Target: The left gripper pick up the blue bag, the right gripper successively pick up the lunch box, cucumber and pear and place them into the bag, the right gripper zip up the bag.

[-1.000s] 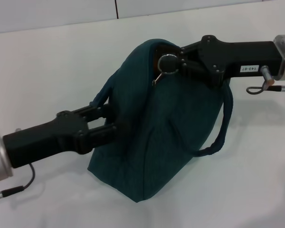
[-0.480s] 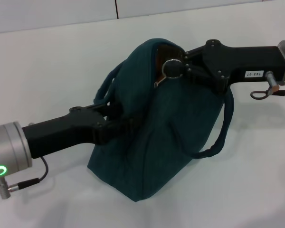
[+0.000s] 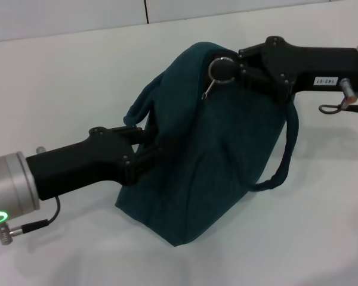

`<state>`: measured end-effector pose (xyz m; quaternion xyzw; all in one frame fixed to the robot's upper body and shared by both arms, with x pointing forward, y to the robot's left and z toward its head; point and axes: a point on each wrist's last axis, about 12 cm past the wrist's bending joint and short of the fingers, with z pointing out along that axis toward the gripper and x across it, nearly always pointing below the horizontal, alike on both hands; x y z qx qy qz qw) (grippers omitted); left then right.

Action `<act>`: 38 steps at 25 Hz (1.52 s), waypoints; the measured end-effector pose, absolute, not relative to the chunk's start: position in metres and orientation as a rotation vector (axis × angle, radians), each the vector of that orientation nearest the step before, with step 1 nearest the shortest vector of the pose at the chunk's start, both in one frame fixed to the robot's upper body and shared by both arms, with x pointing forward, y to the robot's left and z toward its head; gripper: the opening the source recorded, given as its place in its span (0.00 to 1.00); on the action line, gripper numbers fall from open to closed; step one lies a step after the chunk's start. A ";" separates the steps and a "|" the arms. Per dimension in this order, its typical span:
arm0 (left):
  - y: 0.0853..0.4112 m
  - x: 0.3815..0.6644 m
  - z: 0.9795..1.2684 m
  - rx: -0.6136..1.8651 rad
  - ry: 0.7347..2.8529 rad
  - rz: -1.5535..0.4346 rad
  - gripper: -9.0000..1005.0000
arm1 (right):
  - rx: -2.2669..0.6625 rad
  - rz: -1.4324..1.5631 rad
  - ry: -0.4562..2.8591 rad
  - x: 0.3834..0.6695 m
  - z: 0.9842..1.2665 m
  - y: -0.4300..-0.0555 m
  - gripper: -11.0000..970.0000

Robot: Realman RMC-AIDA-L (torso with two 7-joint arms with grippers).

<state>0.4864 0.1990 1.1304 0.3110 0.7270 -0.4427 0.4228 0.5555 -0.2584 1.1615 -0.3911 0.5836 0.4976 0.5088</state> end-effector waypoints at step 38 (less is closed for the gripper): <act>0.201 0.502 1.138 0.683 1.966 -1.288 0.64 | -0.937 1.202 1.413 0.557 1.160 -0.257 0.03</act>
